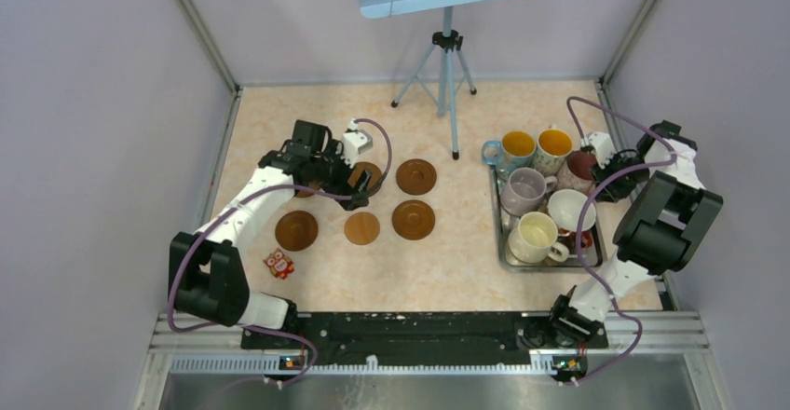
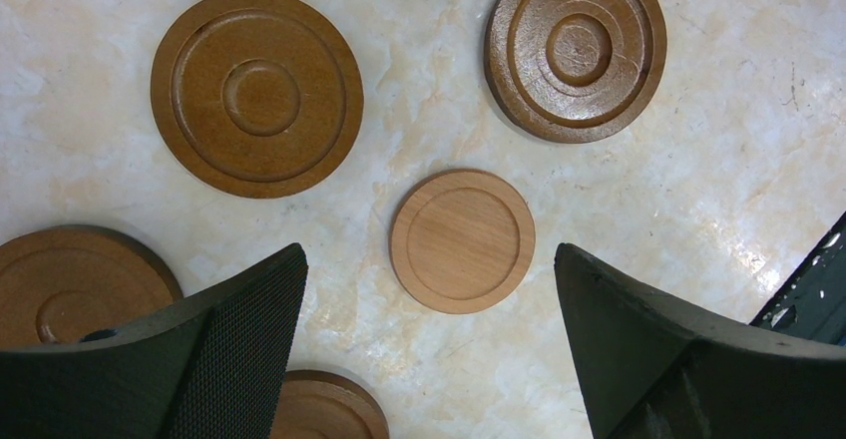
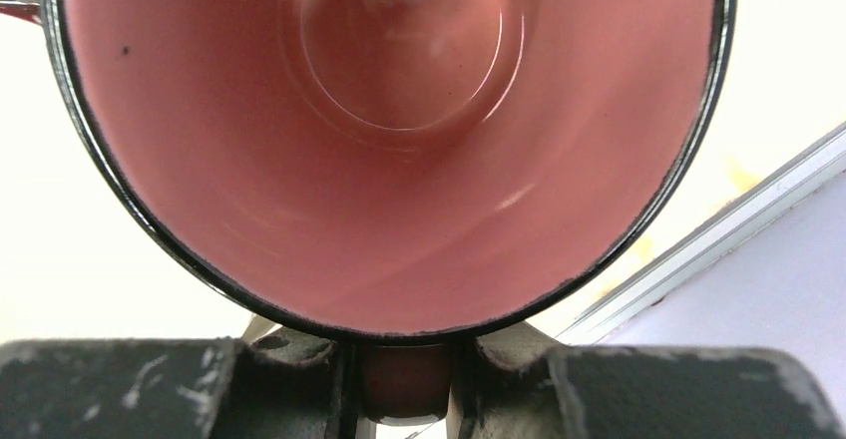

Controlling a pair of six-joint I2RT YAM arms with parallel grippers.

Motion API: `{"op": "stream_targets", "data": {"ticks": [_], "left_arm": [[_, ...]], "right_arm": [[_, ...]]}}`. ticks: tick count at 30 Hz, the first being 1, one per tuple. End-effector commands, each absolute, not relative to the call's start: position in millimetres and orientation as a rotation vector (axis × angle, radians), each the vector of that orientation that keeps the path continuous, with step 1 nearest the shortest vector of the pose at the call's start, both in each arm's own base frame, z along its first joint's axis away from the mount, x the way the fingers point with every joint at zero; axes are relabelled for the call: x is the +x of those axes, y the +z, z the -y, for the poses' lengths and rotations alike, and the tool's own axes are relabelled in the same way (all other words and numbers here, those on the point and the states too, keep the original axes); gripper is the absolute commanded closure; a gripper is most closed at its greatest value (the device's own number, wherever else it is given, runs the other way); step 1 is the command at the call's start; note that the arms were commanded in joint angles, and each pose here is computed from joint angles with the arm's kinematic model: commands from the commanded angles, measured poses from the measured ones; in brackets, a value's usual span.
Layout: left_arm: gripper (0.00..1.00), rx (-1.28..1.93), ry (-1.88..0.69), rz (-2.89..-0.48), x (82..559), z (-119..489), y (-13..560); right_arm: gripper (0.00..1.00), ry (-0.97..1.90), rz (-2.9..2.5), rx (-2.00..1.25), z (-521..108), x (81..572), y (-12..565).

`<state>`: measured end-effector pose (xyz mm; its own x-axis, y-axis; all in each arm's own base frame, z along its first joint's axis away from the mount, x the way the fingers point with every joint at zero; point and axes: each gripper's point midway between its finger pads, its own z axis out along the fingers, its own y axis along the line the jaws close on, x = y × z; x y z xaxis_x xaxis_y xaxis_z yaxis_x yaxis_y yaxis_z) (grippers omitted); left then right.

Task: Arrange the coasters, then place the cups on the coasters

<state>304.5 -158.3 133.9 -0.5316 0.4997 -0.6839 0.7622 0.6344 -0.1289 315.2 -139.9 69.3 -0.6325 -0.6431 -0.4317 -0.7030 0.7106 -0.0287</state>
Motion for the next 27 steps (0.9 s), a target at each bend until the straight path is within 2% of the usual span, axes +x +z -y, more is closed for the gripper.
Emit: {"op": "stream_targets", "data": {"ticks": [1,3,19,27], "left_arm": [[0.01,0.953,-0.567,-2.189,314.3,163.1,153.0],[0.01,0.951,-0.562,-2.187,313.8,162.3,154.1],[0.01,0.881,-0.539,-2.161,317.0,154.8,173.9],[0.01,0.800,-0.571,-2.146,325.3,135.0,204.3]], "right_arm": [[0.95,0.225,-2.456,-1.008,131.9,316.9,88.1],[1.00,0.224,-2.440,-0.974,133.1,317.3,97.7],[1.00,0.137,-2.324,-0.863,123.8,316.9,199.3],[1.00,0.089,-2.233,-0.998,54.6,316.2,253.8]]}}
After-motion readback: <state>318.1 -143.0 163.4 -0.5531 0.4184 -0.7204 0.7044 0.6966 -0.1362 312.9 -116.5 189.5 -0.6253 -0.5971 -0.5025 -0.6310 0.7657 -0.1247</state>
